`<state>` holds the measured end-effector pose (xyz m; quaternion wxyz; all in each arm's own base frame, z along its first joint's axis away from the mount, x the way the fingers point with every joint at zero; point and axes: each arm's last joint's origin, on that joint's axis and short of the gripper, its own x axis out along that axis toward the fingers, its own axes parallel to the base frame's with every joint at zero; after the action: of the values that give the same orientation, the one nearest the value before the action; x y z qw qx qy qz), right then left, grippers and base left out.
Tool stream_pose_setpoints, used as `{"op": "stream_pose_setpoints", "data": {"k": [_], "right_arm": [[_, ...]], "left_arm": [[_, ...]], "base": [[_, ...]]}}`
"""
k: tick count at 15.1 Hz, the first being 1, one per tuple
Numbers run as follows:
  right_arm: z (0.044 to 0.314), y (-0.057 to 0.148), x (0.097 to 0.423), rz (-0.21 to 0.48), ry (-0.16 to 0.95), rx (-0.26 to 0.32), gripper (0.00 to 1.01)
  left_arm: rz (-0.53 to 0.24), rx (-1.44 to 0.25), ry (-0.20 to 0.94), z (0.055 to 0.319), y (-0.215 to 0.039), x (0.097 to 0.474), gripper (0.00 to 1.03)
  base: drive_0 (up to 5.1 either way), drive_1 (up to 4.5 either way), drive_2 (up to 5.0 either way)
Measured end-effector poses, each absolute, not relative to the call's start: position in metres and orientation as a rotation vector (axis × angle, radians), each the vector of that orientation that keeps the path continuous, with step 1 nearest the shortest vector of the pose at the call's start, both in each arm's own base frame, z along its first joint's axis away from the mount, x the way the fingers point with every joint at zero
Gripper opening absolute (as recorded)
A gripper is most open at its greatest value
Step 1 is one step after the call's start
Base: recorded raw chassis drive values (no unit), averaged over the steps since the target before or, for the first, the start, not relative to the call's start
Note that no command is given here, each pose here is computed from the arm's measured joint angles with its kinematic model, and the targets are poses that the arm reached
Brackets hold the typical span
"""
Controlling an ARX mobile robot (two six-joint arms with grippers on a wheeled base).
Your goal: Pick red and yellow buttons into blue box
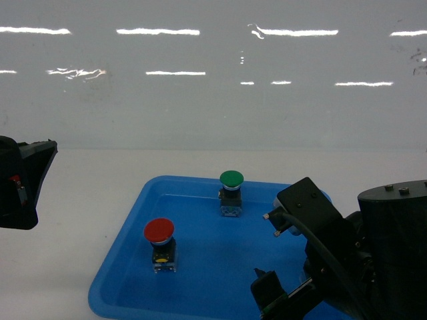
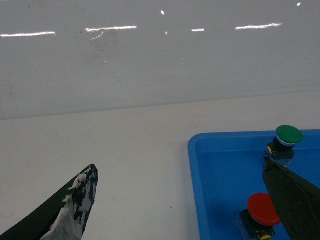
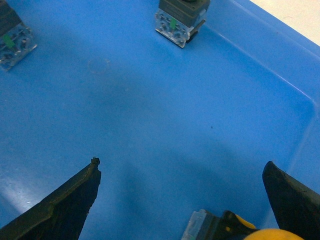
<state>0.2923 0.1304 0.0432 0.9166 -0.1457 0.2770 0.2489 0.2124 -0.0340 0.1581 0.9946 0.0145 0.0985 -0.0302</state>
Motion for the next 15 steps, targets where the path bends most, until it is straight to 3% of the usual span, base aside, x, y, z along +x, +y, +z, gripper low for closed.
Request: {"op": "stream_pose_setpoints", "data": {"k": [7,9,12,13,15], "right_arm": [[0.043,0.133,0.29,0.518,0.559,-0.304,0.81],[0.04,0.132,0.289,0.499,0.559,-0.314,0.68],[0.036,0.13,0.286,0.487,0.559,-0.315,0.3],[0.036,0.129,0.285,0.484,0.552,-0.312,0.3],[0.045,0.11,0.281,0.386,0.502,-0.229,0.3]], "left_arm": [[-0.061,0.029,0.197,0.158,-0.034,0.212,0.98],[-0.061,0.029,0.197,0.158,-0.034,0.212,0.98],[-0.061,0.03,0.198,0.158,-0.034,0.212,0.98],[-0.061,0.029,0.197,0.158,-0.034,0.212,0.98],[-0.061,0.029,0.198,0.158,-0.034,0.212,0.98]], "base": [[0.0,0.0,0.0],[0.0,0.0,0.0],[0.0,0.0,0.0],[0.0,0.0,0.0],[0.0,0.0,0.0]]}}
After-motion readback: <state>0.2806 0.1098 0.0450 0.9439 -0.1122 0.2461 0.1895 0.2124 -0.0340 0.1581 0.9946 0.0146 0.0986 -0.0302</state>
